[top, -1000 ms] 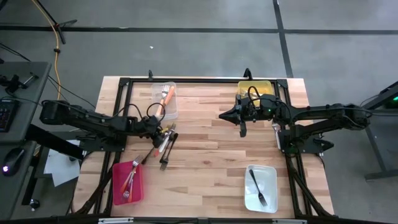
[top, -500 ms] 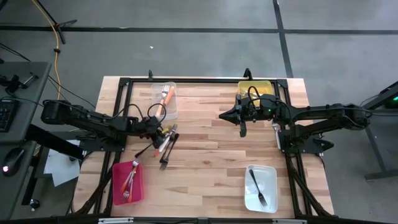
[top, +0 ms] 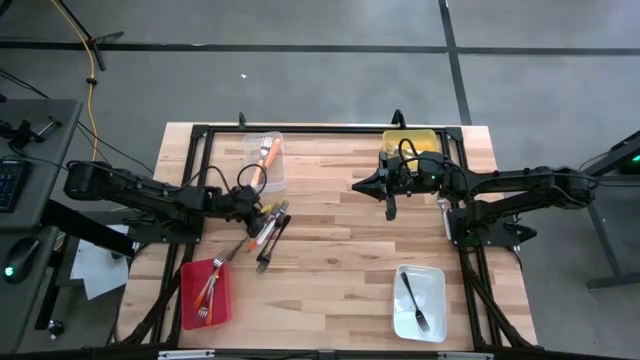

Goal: Sort silverware by color (type)
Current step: Put the black fork into the white bin

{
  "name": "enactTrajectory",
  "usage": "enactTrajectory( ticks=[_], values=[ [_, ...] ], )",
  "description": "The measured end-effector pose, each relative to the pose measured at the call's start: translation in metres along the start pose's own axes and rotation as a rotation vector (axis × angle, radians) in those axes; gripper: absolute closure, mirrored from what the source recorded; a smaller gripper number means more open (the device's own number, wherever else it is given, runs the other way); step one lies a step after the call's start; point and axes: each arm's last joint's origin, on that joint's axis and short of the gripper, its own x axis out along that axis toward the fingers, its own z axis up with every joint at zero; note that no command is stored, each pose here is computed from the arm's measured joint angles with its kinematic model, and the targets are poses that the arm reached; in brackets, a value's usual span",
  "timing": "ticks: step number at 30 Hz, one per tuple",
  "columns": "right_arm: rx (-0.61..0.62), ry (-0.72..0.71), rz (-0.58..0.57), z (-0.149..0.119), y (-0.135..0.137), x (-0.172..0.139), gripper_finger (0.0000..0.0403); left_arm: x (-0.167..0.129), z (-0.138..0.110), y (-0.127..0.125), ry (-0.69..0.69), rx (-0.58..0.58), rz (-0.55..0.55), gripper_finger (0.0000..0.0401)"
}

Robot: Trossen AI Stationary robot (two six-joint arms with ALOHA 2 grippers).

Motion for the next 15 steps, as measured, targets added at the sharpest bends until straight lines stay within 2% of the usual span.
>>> enactTrajectory(
  ticks=[15],
  values=[
    [0.001,0.004,0.004,0.000,0.000,0.000,0.0403,-0.008,0.023,-0.013,-0.058,0.046,-0.056,0.0400]
  ],
)
